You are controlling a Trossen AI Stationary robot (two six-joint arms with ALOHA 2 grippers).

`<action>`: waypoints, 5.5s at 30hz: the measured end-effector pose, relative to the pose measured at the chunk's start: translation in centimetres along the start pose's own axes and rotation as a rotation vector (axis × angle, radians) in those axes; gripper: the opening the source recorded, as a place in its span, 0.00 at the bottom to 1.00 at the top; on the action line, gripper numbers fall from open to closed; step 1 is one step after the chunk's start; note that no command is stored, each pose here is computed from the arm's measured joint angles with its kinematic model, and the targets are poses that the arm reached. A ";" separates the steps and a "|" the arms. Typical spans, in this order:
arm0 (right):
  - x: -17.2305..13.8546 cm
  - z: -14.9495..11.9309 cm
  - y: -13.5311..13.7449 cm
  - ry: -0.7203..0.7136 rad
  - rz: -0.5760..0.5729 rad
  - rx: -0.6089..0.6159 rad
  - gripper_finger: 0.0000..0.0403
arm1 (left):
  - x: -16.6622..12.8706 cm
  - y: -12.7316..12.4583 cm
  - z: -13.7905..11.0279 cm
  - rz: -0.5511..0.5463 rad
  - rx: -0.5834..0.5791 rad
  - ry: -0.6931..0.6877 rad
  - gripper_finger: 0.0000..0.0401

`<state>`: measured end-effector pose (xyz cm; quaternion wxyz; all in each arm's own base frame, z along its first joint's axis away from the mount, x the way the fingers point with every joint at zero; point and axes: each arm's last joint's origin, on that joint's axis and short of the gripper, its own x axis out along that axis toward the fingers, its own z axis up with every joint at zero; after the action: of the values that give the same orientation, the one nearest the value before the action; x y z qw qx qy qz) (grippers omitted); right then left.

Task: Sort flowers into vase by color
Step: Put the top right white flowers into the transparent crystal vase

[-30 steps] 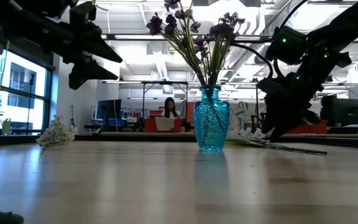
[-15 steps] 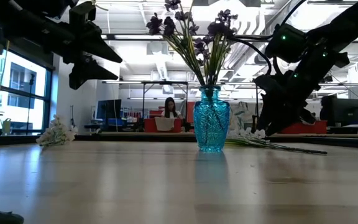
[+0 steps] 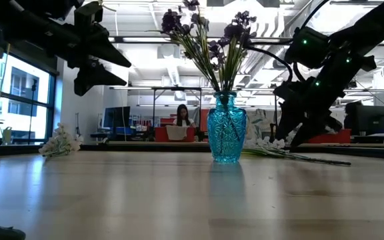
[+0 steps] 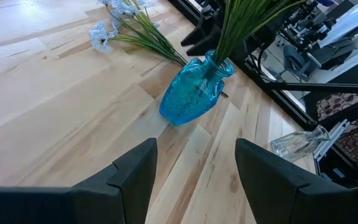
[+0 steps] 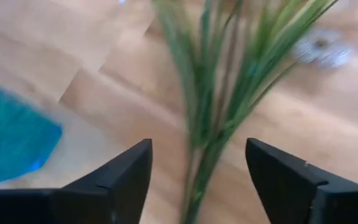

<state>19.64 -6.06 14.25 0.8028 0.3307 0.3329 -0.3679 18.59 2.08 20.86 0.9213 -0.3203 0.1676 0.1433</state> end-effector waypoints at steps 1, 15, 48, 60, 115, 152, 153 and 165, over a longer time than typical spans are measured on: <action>0.0 0.0 0.0 -0.016 -0.016 0.000 0.66 | 0.0 0.0 0.0 0.000 0.000 0.000 0.51; 0.1 -0.4 -0.5 0.014 -0.080 0.054 0.73 | 0.0 0.0 0.0 0.002 0.000 -0.003 0.51; 2.6 -2.6 -0.8 0.106 -0.248 -0.064 0.11 | 0.0 0.3 -0.1 0.059 0.003 -0.010 0.51; -4.4 -1.7 -2.7 0.136 -0.154 -0.040 0.01 | 0.0 0.3 -0.1 0.063 0.004 -0.005 0.51; -15.7 -9.1 5.8 -0.477 1.397 -0.056 0.00 | 0.0 0.6 -0.1 0.129 -0.090 -0.044 0.51; -11.5 -14.3 8.7 -0.537 1.270 -0.458 0.00 | -0.1 0.8 -0.7 0.134 -0.163 0.027 0.51; -11.5 -14.4 8.7 -0.532 1.273 -0.476 0.00 | -0.1 0.8 -0.7 0.128 -0.164 0.033 0.51; -11.4 -14.5 8.7 -0.493 1.286 -0.464 0.00 | -0.1 0.8 -0.7 0.119 -0.191 0.041 0.51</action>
<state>16.71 13.88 17.47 0.9614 0.1896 -0.0487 0.1932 18.07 2.20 19.90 0.8728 -0.3991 0.1907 0.2063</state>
